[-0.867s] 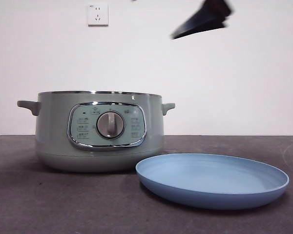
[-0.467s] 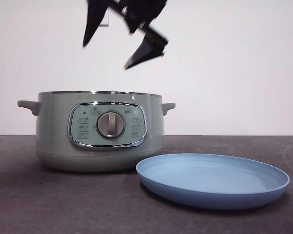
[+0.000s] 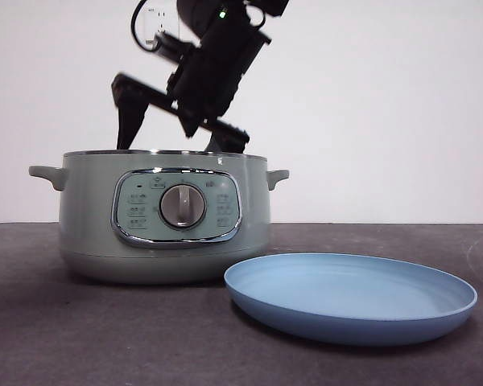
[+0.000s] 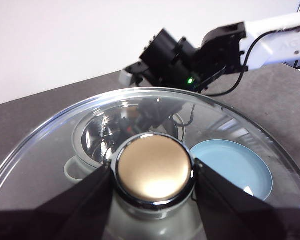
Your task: Take the corn out from the steamer,put the corn on the plate,close the lid
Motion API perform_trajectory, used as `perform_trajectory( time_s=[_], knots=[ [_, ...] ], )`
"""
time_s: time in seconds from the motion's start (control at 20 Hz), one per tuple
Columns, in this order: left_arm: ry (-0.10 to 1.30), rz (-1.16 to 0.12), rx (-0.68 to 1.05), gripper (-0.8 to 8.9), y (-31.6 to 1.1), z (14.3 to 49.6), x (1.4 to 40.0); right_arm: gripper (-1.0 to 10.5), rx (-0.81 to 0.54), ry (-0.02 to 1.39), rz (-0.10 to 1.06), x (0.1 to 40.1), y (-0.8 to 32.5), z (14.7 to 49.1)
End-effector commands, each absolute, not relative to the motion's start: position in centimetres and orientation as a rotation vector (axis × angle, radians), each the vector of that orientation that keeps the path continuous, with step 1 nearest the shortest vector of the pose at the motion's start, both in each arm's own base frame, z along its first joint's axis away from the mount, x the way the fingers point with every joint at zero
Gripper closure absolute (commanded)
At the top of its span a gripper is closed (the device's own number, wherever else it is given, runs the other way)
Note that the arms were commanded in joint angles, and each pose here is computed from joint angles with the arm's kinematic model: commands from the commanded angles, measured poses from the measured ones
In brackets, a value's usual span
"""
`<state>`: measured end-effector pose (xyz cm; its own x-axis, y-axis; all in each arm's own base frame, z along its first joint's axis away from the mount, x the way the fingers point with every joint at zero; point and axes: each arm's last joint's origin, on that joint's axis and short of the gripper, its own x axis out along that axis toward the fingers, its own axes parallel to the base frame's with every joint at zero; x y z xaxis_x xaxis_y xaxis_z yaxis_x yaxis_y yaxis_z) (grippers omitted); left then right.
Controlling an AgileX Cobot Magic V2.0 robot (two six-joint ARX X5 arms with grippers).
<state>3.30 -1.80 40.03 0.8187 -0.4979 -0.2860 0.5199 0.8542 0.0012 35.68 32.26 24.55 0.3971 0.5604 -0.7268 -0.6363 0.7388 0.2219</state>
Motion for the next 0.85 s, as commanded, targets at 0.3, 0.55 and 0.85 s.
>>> perform_trajectory(
  time_s=[0.3, 0.55, 0.85],
  knots=[
    [0.211, -0.589, 0.062, 8.22, -1.8, 40.7, 3.0, 4.2, -0.129, 0.933, 0.719, 36.2, 32.9, 21.5],
    [0.211, -0.589, 0.062, 8.22, -1.8, 40.7, 3.0, 4.9, -0.151, 0.956, 0.694, 36.2, 33.2, 20.4],
    [0.220, -0.589, 0.064, 8.22, -1.8, 40.6, 2.9, 9.6, -0.137, 0.956, 0.697, 36.2, 33.3, 20.5]
  ],
)
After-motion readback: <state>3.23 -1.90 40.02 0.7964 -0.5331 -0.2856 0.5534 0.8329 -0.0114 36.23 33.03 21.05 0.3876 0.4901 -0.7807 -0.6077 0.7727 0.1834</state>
